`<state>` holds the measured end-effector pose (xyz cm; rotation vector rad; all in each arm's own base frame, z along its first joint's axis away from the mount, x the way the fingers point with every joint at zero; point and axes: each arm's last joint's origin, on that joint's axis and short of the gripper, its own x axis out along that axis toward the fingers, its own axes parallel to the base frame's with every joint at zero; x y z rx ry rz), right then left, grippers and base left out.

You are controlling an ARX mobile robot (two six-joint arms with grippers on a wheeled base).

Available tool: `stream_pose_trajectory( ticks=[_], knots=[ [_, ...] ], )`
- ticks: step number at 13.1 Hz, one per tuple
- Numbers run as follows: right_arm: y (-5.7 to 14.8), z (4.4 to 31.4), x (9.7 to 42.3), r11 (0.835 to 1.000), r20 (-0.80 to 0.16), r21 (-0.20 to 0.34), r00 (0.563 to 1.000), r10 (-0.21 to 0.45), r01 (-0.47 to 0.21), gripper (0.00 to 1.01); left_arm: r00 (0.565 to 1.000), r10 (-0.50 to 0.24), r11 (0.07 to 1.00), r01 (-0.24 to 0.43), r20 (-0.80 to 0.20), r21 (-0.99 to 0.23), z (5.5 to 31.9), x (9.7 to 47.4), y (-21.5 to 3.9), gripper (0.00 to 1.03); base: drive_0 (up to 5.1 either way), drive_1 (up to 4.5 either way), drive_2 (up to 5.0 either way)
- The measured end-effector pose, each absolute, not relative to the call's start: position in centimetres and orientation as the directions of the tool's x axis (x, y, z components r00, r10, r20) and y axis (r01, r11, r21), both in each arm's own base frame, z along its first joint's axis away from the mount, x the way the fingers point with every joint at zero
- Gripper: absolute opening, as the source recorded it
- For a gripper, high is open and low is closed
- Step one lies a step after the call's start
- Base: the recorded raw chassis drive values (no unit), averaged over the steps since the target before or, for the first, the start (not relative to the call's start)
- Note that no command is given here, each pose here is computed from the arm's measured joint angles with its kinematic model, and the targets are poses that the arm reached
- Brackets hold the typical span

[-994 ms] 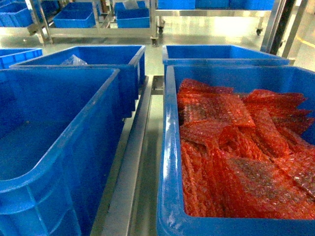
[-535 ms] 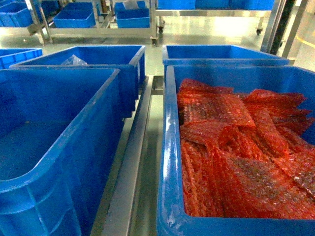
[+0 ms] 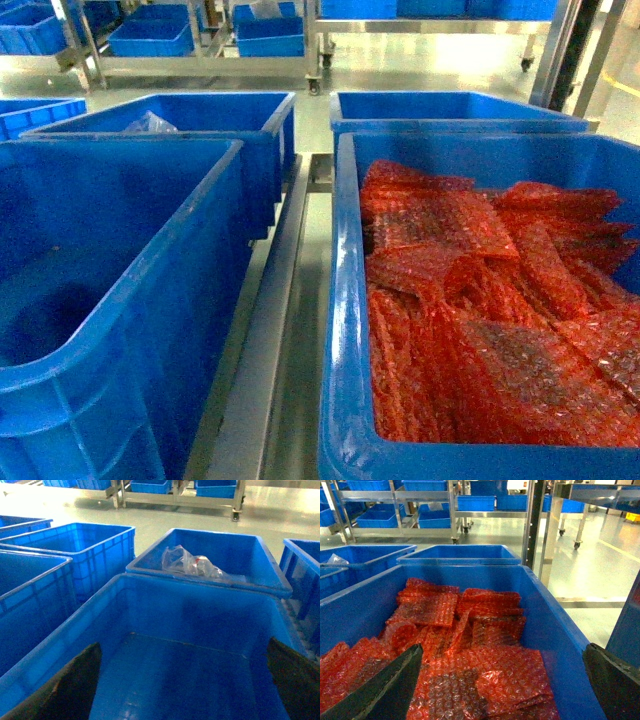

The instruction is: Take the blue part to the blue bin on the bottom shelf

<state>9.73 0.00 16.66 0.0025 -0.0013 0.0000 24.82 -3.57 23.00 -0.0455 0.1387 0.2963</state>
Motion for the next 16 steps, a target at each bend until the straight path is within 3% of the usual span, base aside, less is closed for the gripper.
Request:
stream_pose_trajectory(
  ticks=[1,2,3,4,8,10,16],
  knots=[
    [0.0,16.7,9.7,1.0,0.001,0.002,1.0,0.0,0.0,0.98,0.952,0.276,0.959,-0.282,-0.131,-0.028,23.1,24.8,-3.5,0.98,0.0,0.0,0.0],
    [0.0,16.7,9.7,1.0,0.001,0.002,1.0,0.0,0.0,0.98,0.988,0.152,0.987,-0.153,-0.027,-0.052,23.2,24.5,-2.9,0.86,0.0,0.0,0.0],
    [0.0,16.7,9.7,1.0,0.001,0.002,1.0,0.0,0.0,0.98,0.999,0.042,0.998,-0.041,0.011,-0.038,22.4,22.9,-2.5,0.72,0.0,0.0,0.0],
    [0.0,16.7,9.7,1.0,0.001,0.002,1.0,0.0,0.0,0.98,1.0,0.009,1.0,-0.009,0.0,-0.023,21.4,21.7,-2.2,0.59,0.0,0.0,0.0],
    [0.0,16.7,9.7,1.0,0.001,0.002,1.0,0.0,0.0,0.98,1.0,0.001,1.0,-0.001,-0.005,-0.017,19.3,18.2,-1.1,0.05,0.0,0.0,0.0],
    [0.0,16.7,9.7,1.0,0.002,0.002,1.0,0.0,0.0,0.98,1.0,0.016,1.0,-0.017,-0.012,-0.015,18.5,16.9,0.1,0.02,0.0,0.0,0.0],
    [0.0,16.7,9.7,1.0,0.001,0.002,1.0,0.0,0.0,0.98,1.0,0.0,1.0,0.0,-0.001,-0.015,17.4,14.1,0.0,0.02,0.0,0.0,0.0]
  ],
)
